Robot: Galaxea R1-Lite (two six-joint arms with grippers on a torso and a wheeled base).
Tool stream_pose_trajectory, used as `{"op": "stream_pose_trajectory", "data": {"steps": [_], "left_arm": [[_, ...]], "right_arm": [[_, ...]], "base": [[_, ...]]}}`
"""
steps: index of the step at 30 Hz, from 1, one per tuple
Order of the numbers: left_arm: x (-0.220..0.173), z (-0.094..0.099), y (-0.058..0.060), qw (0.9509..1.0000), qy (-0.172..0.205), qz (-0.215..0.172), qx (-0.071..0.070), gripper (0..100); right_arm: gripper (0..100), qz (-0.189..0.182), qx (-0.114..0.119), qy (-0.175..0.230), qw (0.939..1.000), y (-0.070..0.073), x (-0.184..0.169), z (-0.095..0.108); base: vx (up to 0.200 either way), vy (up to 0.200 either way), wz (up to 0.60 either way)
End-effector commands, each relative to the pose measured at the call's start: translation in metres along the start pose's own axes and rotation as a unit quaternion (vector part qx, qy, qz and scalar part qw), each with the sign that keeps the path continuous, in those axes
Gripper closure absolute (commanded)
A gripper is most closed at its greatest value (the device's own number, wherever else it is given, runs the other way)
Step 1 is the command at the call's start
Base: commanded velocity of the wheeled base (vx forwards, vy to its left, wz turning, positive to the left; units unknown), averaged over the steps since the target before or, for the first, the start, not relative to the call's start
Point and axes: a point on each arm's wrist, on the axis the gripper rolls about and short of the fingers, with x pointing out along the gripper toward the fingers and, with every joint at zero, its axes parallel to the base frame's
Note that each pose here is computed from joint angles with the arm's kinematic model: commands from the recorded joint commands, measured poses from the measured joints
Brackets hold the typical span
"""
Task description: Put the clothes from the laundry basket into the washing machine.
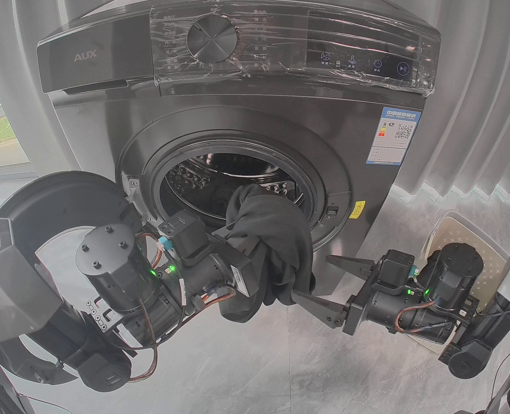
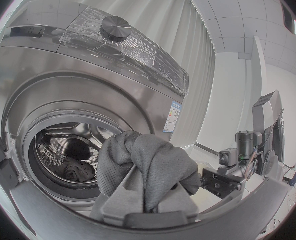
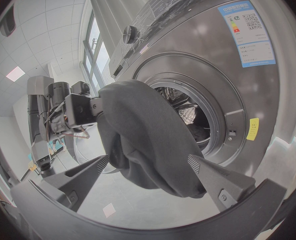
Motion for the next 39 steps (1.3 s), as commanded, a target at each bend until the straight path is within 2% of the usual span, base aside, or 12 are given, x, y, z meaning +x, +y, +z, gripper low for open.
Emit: {"op": "stream_pose_trajectory", "data": {"steps": [1,6,11,16,19,26,36,39], "left_arm": [[-0.001,0.0,-0.002,1.0,0.001,-0.004,-0.001,100],[-0.001,0.0,-0.002,1.0,0.001,-0.005,-0.001,100],[0.0,-0.002,-0.002,1.0,0.005,-0.004,-0.001,100],[0.0,-0.003,-0.002,1.0,0.005,-0.003,-0.001,100],[0.0,-0.003,0.0,1.0,0.006,0.0,-0.001,100],[-0.001,-0.003,0.001,1.0,0.005,0.0,0.0,100],[-0.001,-0.005,0.0,1.0,0.009,-0.001,-0.001,100],[-0.001,-0.005,-0.001,0.9999,0.01,-0.002,-0.002,100]], "right_arm": [[0,0.009,-0.004,-0.001,1.0,-0.009,0.033,-0.01],[0,0.037,-0.008,0.01,0.9992,-0.006,0.05,-0.023],[0,0.044,-0.014,-0.004,0.9989,-0.007,0.064,-0.023],[0,0.073,-0.012,-0.001,0.9973,0.008,0.068,-0.025],[0,0.089,-0.007,0.01,0.996,0.012,0.065,-0.028],[0,0.097,0.0,0.032,0.9948,0.011,0.051,-0.033],[0,0.1,-0.005,0.024,0.9946,0.014,0.056,-0.031],[0,0.091,-0.01,0.015,0.9957,0.011,0.071,-0.035]], "base": [[0.0,0.0,0.0],[0.0,0.0,0.0],[0.0,0.0,0.0],[0.0,0.0,0.0],[0.0,0.0,0.0],[0.0,0.0,0.0],[0.0,0.0,0.0],[0.0,0.0,0.0]]}}
